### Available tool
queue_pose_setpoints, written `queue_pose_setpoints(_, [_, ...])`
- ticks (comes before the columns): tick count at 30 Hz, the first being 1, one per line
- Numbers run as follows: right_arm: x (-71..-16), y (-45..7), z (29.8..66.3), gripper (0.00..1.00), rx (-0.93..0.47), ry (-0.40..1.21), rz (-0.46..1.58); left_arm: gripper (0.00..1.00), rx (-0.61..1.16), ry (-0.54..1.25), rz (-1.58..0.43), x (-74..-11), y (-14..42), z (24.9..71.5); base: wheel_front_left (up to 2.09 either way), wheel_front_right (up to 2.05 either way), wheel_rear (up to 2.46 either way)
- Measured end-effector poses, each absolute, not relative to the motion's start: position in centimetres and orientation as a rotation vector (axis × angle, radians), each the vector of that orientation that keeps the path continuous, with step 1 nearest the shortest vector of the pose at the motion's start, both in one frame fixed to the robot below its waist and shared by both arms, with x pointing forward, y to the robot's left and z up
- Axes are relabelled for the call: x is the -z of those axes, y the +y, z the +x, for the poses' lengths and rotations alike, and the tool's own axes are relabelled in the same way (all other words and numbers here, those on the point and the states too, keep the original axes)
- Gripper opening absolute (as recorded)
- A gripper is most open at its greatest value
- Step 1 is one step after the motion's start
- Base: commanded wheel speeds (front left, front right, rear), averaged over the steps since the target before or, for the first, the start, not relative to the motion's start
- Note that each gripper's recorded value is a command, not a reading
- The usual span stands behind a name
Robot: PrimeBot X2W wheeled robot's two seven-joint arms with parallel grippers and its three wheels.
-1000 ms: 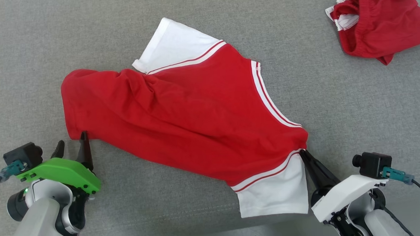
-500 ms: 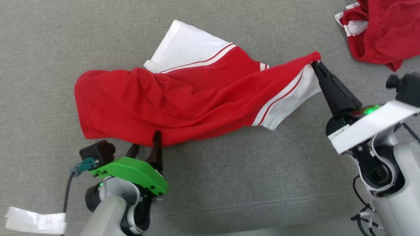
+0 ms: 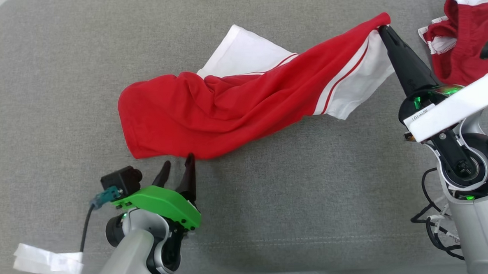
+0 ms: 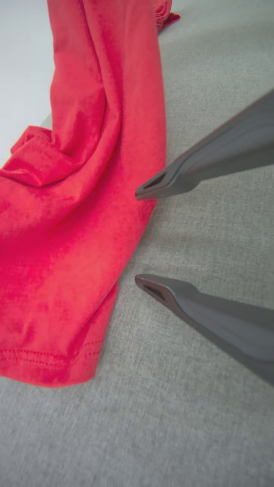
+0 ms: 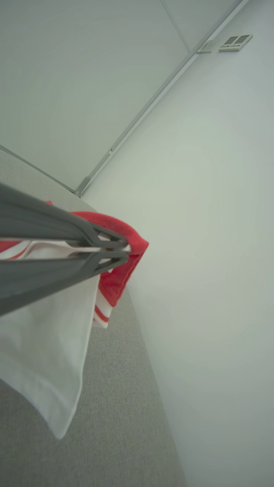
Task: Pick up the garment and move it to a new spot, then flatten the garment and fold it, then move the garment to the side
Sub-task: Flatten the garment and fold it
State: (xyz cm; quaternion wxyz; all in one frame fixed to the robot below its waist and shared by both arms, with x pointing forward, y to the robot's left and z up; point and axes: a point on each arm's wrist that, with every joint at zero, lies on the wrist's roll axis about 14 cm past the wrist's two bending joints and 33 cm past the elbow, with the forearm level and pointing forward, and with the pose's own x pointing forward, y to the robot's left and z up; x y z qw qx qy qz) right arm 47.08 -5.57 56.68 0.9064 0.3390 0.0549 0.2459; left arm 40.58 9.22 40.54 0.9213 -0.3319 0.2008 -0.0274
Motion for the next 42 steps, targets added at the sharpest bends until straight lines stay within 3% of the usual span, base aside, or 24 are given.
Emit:
queue_pose_setpoints(10, [-55.2, -8.0, 48.7, 0.0, -0.382, 0.206, 0.772, 1.0, 0.143, 0.31, -0.669, -43.7, 7.8, 43.7, 0.0, 0.0, 0.0])
queue_pose_setpoints(20, [-54.4, -11.1, 56.8, 0.0, -0.255, 0.185, 0.839, 1.0, 0.175, 0.327, -0.673, -42.8, 7.1, 44.2, 0.0, 0.0, 0.0])
queue_pose_setpoints(28, [-50.6, -10.5, 62.3, 0.0, -0.181, 0.233, 0.8, 1.0, 0.195, 0.323, -0.656, -42.5, 7.5, 43.8, 0.0, 0.0, 0.0])
queue_pose_setpoints(35, [-46.0, -3.9, 62.9, 0.0, -0.268, 0.376, 0.808, 1.0, 0.167, 0.314, -0.645, -42.2, 9.0, 43.6, 0.0, 0.0, 0.0])
queue_pose_setpoints(42, [-45.3, -4.2, 63.9, 0.0, -0.251, 0.39, 0.809, 1.0, 0.209, 0.358, -0.648, -41.4, 7.6, 43.0, 0.0, 0.0, 0.0])
